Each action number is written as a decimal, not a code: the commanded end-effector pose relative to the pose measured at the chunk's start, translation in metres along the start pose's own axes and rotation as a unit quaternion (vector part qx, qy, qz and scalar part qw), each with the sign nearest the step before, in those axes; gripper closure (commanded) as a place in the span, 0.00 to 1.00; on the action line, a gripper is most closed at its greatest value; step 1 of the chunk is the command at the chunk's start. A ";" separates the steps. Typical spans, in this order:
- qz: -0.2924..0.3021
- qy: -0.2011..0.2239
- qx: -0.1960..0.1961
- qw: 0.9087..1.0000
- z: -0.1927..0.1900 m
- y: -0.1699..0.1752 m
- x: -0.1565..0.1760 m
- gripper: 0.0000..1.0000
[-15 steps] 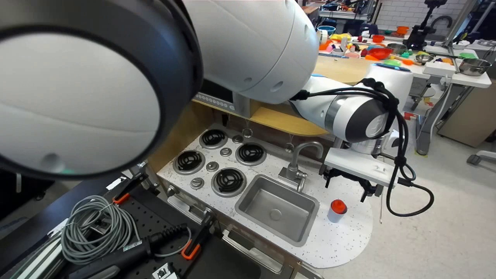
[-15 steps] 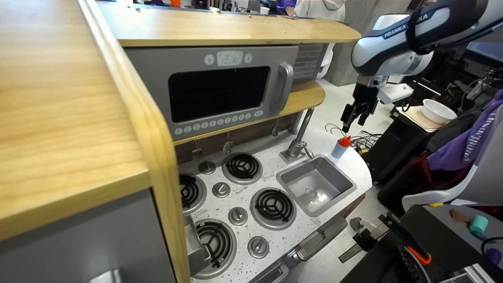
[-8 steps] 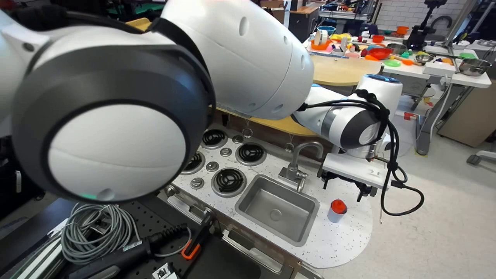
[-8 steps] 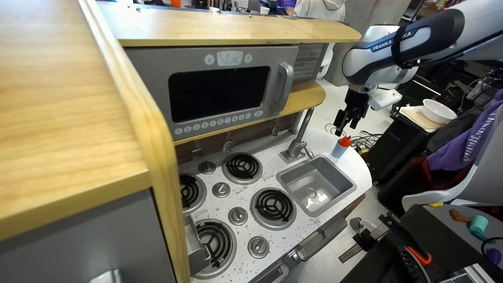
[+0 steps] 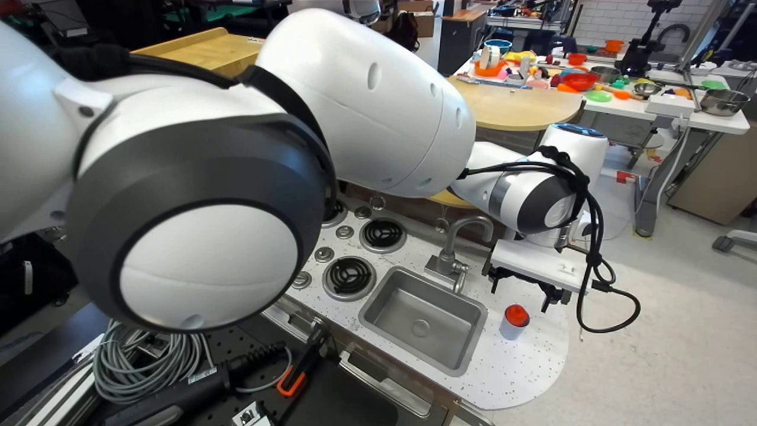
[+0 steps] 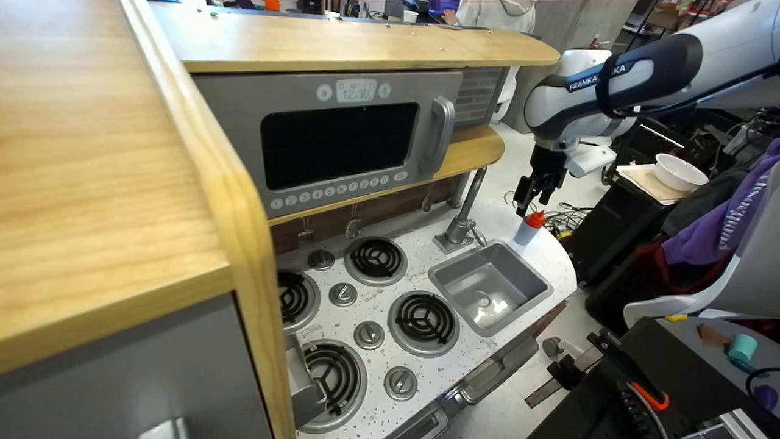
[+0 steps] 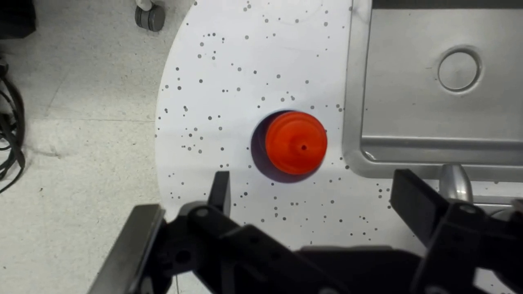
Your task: Take the red sauce bottle out of the the blue cup and put it on the countertop
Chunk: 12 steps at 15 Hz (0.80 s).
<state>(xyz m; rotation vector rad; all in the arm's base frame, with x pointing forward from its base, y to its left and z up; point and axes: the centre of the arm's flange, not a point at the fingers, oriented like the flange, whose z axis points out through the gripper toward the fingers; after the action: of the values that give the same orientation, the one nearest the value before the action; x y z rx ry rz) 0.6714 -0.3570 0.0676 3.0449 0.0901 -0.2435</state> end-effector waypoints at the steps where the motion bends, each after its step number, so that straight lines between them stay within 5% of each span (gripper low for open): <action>1: -0.001 -0.011 -0.001 1.000 0.004 0.014 0.015 0.00; 12: -0.001 -0.033 -0.009 0.999 0.016 0.017 -0.004 0.00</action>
<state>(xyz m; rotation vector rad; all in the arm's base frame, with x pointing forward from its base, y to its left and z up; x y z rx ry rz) 0.6618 -0.3699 0.0623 3.0293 0.0683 -0.3210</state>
